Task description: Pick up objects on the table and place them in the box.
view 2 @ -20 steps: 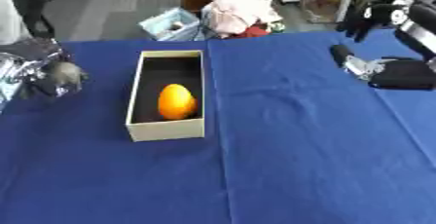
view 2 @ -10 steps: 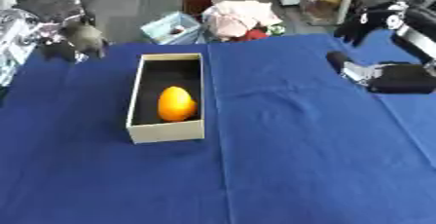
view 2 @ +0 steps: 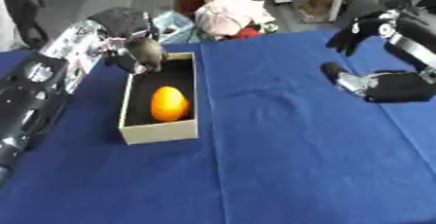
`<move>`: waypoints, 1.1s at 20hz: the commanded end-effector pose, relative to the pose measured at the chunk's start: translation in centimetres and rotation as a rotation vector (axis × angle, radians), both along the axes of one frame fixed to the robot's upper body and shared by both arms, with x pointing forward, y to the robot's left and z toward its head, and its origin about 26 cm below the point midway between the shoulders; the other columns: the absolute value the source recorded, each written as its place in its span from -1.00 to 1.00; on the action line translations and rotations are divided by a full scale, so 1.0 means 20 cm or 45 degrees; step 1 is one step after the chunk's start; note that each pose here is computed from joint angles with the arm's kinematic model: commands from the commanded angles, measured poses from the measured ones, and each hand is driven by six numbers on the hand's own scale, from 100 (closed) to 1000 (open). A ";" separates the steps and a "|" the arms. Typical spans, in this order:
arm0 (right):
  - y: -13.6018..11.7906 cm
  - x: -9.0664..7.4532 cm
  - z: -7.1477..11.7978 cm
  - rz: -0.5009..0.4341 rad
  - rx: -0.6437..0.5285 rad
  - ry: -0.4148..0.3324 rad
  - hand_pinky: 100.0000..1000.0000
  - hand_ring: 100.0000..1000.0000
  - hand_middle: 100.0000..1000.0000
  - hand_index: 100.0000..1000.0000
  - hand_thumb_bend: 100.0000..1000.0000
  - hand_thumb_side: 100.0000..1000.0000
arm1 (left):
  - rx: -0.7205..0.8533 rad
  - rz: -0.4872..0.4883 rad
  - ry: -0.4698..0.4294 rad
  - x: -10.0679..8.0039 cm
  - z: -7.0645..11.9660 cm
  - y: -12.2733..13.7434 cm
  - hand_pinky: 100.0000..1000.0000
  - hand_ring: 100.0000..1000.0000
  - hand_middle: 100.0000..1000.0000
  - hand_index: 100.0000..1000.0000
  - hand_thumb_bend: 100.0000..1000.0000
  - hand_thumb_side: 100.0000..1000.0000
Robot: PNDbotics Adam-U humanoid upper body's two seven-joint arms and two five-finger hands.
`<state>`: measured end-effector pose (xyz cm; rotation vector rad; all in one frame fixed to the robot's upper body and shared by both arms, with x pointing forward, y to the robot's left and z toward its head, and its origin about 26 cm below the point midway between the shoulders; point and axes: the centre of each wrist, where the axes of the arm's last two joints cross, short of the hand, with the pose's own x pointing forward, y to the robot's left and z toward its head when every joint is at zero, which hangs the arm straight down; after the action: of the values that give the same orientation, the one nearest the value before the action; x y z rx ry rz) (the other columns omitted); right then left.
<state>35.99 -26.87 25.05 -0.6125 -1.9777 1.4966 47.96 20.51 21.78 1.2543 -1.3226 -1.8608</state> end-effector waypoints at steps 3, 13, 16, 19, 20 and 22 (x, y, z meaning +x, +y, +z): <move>0.00 -0.01 0.05 0.017 0.003 -0.027 0.36 0.07 0.04 0.39 -0.66 0.31 | 0.037 -0.007 -0.010 0.01 -0.01 -0.02 -0.12 -0.42 -0.43 -0.08 -0.40 -0.86; -0.01 -0.01 0.04 0.016 0.007 -0.012 0.36 0.07 0.04 0.38 -0.66 0.31 | 0.054 0.031 -0.019 0.02 -0.12 0.03 0.14 -0.07 -0.07 0.26 0.20 -0.55; -0.01 0.00 0.04 0.014 0.004 -0.011 0.37 0.07 0.04 0.38 -0.66 0.31 | 0.042 0.025 -0.065 0.02 -0.09 0.04 0.19 0.00 0.02 0.36 0.63 -0.36; -0.01 0.00 0.04 0.012 0.004 -0.012 0.37 0.07 0.04 0.38 -0.66 0.31 | 0.033 0.009 -0.116 0.02 -0.05 0.04 0.27 0.11 0.13 0.43 0.84 -0.32; -0.01 0.00 0.04 0.012 0.004 -0.011 0.37 0.07 0.04 0.38 -0.66 0.31 | 0.033 0.001 -0.128 0.01 -0.03 0.04 0.30 0.16 0.18 0.48 0.93 -0.31; -0.01 0.00 0.04 0.012 0.002 -0.009 0.37 0.07 0.04 0.38 -0.66 0.31 | 0.035 -0.018 -0.142 0.01 0.01 0.04 0.34 0.21 0.24 0.51 1.00 -0.27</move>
<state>36.01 -26.71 24.92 -0.5833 -1.9801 1.5005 48.12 20.74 19.53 1.3210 -1.3393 -1.8699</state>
